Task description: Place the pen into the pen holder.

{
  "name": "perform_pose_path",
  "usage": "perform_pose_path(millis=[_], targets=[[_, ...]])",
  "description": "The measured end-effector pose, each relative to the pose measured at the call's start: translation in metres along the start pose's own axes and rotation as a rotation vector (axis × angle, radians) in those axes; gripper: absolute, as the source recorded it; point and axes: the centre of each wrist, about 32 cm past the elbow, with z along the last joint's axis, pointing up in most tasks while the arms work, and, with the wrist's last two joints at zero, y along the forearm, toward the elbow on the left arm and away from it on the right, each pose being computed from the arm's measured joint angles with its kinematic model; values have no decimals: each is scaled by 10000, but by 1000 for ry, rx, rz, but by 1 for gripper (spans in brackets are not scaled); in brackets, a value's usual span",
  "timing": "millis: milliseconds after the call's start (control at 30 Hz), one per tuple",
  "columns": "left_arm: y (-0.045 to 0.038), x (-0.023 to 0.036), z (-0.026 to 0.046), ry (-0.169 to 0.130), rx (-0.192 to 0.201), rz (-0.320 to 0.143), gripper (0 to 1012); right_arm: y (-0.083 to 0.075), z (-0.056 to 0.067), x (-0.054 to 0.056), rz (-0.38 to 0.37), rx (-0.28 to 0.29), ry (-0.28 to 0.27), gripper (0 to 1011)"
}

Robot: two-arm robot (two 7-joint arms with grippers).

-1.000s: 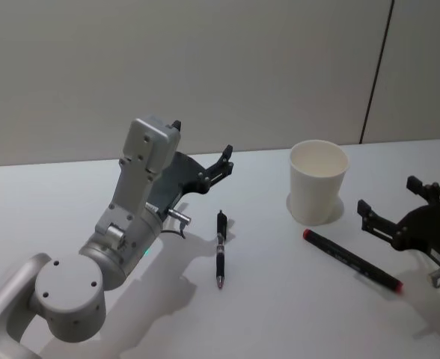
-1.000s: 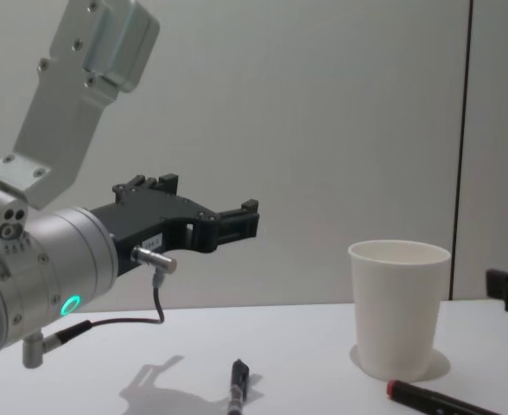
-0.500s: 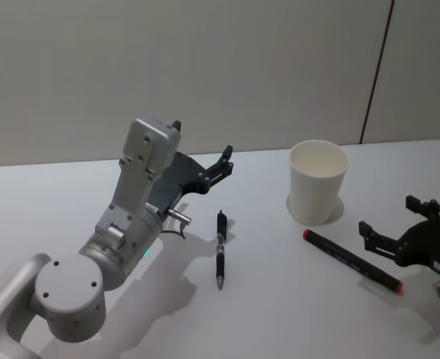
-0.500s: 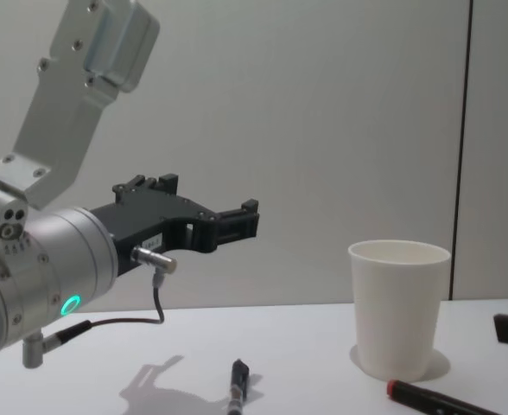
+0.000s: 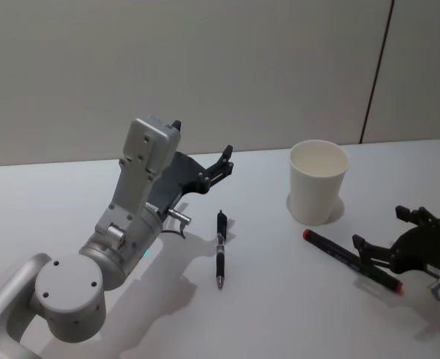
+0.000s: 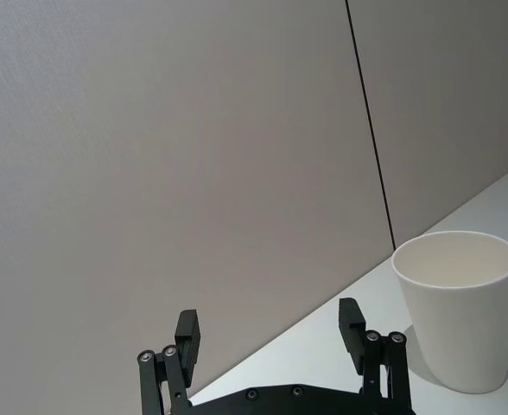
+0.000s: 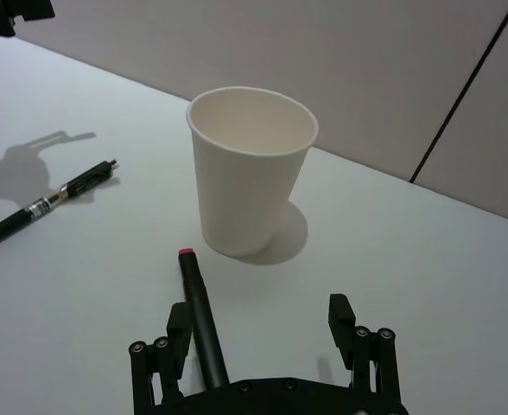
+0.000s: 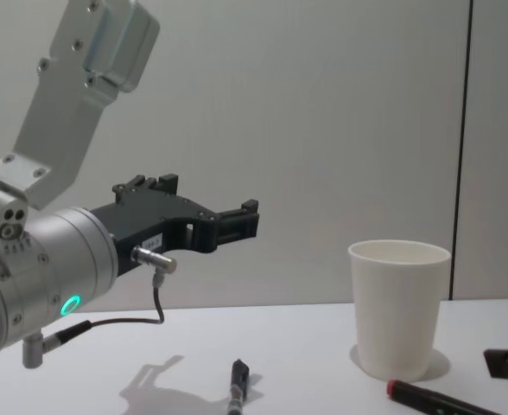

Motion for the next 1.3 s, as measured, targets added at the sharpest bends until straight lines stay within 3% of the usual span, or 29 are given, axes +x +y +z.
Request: perform_pose_path(millis=[633,1300], targets=[[0,0,0,0,0,0,1001,260,64,60,105,-116,-54,1001],[0,0,0,0,0,0,1001,457,5,-1,136,-156,-43,1001]])
